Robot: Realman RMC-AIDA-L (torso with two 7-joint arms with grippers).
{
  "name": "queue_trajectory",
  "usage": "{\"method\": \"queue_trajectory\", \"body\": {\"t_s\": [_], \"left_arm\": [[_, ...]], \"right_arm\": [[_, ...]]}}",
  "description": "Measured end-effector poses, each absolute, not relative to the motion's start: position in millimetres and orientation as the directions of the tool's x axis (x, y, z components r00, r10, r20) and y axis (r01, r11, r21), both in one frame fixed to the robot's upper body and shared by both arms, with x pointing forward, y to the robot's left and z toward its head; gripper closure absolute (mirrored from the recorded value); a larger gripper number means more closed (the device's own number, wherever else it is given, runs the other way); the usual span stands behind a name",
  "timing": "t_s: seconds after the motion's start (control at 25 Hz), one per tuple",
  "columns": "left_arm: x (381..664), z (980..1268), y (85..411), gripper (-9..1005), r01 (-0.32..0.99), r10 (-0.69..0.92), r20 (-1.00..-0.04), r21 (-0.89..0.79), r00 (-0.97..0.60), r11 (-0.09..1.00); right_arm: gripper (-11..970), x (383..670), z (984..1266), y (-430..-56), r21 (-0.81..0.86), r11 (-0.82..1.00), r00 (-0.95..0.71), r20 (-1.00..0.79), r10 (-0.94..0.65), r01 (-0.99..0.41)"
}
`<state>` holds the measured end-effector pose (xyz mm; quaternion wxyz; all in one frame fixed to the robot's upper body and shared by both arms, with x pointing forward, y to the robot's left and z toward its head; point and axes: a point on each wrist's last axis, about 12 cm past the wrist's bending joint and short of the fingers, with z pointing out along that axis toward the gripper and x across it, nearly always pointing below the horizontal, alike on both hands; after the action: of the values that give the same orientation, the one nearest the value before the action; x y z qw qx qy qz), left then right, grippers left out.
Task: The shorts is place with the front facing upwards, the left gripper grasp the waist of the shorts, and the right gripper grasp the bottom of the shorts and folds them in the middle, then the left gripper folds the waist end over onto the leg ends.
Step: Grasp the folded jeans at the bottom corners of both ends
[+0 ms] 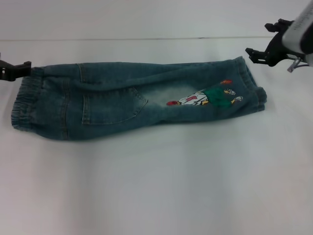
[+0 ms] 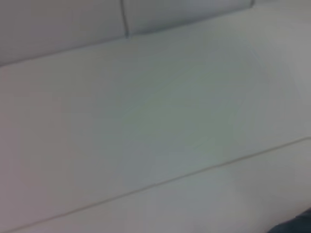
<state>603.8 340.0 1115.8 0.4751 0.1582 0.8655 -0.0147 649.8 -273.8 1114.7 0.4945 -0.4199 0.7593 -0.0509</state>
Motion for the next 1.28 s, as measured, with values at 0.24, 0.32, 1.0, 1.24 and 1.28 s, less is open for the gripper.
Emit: {"method": "queue_trajectory", "body": {"t_s": [0.24, 0.32, 1.0, 1.24, 1.28], "left_arm": [[560.3, 1117.5, 347.6, 108, 0.398, 0.151, -0.916, -0.009, -0.371, 0.917], [547.4, 1112.3, 350.9, 108, 0.422, 0.124, -0.931, -0.035, -0.344, 0.906], [494.4, 1053.2, 376.3, 112, 0.447, 0.204, -0.869, -0.022, -0.45, 0.894], [504.9, 1049.0, 376.9, 119, 0.418, 0.227, -0.851, 0.009, -0.474, 0.908], [508.5, 1049.0, 376.7, 121, 0.414, 0.234, -0.849, 0.02, -0.475, 0.91]], "right_arm": [[140, 613.4, 1116.9, -295.2, -0.351, 0.664, -0.086, -0.842, -0.532, -0.66], [120, 595.3, 1114.3, -300.5, -0.309, 0.634, -0.047, -0.876, -0.479, -0.709], [111, 519.1, 1071.0, -282.0, -0.226, 0.341, 0.093, -0.926, -0.365, -0.913], [113, 519.7, 1070.1, -279.4, -0.22, 0.334, 0.089, -0.926, -0.367, -0.917], [114, 519.7, 1069.8, -279.3, -0.22, 0.335, 0.088, -0.926, -0.367, -0.916]]}}
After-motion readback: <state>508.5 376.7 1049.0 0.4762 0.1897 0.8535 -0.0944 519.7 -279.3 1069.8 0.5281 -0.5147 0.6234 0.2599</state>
